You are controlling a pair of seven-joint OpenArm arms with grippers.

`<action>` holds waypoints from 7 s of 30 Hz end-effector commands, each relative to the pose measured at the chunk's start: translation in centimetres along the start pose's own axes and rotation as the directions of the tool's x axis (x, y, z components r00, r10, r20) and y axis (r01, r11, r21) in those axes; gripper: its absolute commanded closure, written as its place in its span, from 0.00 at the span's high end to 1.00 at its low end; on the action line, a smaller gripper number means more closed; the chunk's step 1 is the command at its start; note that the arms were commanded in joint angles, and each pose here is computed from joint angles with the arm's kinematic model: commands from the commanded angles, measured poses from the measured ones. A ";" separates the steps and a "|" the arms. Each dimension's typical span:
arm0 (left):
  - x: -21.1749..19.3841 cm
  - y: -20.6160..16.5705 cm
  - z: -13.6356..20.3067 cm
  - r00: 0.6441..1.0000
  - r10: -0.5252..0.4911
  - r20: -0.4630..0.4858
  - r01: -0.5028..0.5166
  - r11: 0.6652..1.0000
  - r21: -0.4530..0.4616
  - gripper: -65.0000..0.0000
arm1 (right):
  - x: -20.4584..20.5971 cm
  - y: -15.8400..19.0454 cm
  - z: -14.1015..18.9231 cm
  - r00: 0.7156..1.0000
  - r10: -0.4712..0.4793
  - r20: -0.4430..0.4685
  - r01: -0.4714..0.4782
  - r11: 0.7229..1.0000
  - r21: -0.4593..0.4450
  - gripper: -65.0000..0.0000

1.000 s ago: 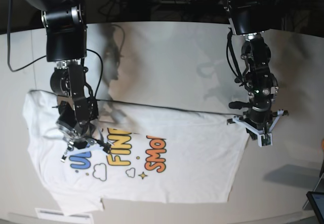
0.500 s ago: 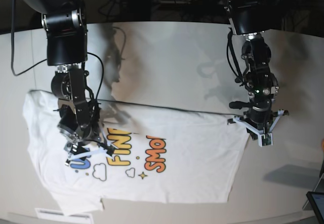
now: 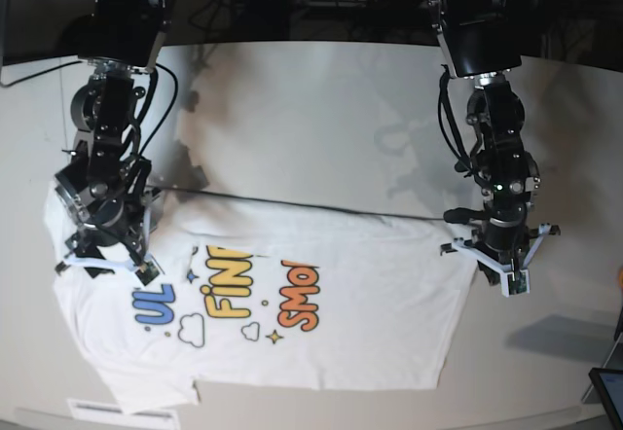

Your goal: Fold the T-shirt properly

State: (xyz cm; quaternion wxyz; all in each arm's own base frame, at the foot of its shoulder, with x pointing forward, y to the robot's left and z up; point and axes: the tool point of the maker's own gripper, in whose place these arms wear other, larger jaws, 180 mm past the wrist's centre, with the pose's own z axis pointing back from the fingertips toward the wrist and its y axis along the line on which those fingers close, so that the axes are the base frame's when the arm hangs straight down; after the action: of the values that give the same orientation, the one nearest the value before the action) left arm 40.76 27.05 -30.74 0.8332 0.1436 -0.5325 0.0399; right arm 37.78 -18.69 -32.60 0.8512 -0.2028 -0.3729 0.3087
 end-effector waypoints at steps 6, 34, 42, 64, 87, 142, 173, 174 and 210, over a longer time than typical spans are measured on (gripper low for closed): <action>3.0 0.0 0.1 0.993 0.020 0.113 -0.021 1.000 0.008 0.09 | 0.3 -2.8 0.6 0.976 -0.199 0.090 0.203 0.979 -0.031 0.46; -1.0 -4.8 -2.7 0.996 0.033 0.078 -0.020 0.988 -0.155 0.48 | -3.3 -0.8 -1.2 0.912 -0.409 -0.027 0.409 0.908 0.095 0.46; -1.3 -3.6 -3.0 0.998 0.000 0.066 0.009 0.990 -0.140 0.48 | -3.3 0.7 -2.6 0.905 -0.425 -0.030 0.424 0.894 0.146 0.46; -9.0 -3.6 -2.2 0.983 -0.122 -0.138 0.096 0.979 -0.179 0.48 | -6.1 4.3 -3.1 0.900 -0.425 -0.102 0.437 0.877 0.201 0.46; -13.4 -2.9 4.9 0.975 -0.156 -0.160 0.122 0.972 -0.203 0.48 | -12.0 5.5 0.6 0.917 -0.354 -0.181 0.382 0.912 0.150 0.46; -15.2 6.3 13.8 0.963 -0.178 -0.202 0.173 0.984 -0.042 0.48 | -15.0 9.7 6.5 0.915 -0.327 -0.237 0.368 0.917 0.152 0.46; -8.0 -0.7 13.3 0.989 -0.137 -0.059 0.126 0.978 -0.163 0.48 | -14.9 9.8 6.6 0.916 -0.323 -0.237 0.364 0.918 0.154 0.46; -8.1 -1.2 13.4 0.989 -0.138 -0.061 0.125 0.976 -0.176 0.48 | -14.9 9.8 6.6 0.916 -0.323 -0.237 0.364 0.918 0.154 0.46; -15.4 3.1 15.4 0.952 -0.167 -0.258 0.144 0.984 -0.106 0.48 | -17.1 11.0 8.1 0.908 -0.304 -0.290 0.360 0.919 0.164 0.46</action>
State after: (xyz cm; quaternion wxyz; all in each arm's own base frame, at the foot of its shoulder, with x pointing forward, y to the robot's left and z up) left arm 19.24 26.74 -39.10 0.9128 0.1346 -0.3848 -0.0261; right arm 20.52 -20.24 -41.29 0.9356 -0.0622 -0.3094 0.1581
